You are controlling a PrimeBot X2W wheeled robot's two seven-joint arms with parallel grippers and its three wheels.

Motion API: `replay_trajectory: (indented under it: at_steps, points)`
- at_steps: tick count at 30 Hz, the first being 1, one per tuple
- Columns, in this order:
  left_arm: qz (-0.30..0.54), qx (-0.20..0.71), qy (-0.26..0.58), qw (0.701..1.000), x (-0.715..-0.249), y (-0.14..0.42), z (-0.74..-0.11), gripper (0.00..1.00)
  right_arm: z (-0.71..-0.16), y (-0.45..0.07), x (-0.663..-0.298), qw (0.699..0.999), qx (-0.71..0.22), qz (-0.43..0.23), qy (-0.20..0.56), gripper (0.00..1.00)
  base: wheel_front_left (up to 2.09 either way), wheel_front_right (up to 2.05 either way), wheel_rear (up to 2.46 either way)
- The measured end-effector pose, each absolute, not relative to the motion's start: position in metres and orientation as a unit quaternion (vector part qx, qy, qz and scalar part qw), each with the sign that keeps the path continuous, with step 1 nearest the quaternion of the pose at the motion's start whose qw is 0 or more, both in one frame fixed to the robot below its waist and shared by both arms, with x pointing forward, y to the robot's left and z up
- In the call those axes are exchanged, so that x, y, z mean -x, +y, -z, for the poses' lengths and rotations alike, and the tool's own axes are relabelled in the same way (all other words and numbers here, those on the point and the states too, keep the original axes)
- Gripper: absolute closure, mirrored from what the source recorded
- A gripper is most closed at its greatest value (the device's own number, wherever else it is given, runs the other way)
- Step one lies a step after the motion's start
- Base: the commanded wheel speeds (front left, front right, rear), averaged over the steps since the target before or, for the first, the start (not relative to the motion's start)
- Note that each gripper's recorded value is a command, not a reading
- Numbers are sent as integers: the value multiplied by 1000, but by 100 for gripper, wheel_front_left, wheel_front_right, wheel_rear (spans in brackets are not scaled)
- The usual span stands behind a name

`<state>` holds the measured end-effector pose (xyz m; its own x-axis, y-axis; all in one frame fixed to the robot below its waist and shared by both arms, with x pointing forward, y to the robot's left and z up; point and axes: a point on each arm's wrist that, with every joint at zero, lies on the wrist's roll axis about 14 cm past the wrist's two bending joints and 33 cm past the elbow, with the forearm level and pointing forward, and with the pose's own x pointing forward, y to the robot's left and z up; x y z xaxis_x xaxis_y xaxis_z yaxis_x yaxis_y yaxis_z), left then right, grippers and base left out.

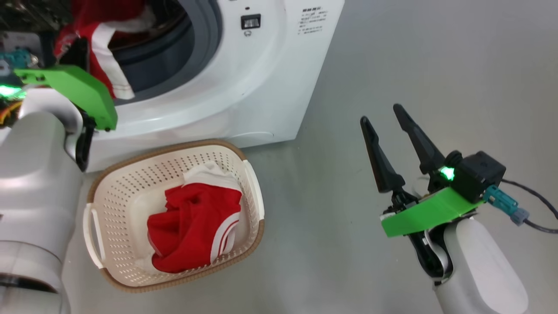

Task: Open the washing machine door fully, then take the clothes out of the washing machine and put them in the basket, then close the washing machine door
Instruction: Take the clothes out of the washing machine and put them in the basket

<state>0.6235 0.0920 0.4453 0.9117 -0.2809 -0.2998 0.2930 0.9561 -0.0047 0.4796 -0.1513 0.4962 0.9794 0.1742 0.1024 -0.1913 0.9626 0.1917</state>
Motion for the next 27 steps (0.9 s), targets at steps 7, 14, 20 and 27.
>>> replay_trajectory:
  at_steps: [7, 14, 20, 27]
  points:
    - [148, -13, 128, 981, -606, 93, -458, 100, -502, -147, -470, 989, -104, -98, -45, 0, 0, 0, 0]
    - [162, -2, 92, 983, -592, 87, -478, 100, -514, -144, -465, 987, -104, -105, -56, 0, 0, 0, 0]
    - [176, 18, 64, 982, -574, 83, -485, 100, -511, -143, -458, 988, -103, -108, -50, 0, 0, 0, 0]
    - [161, 34, 29, 986, -544, 97, -488, 100, -514, -137, -458, 986, -104, -116, -53, 0, 0, 0, 0]
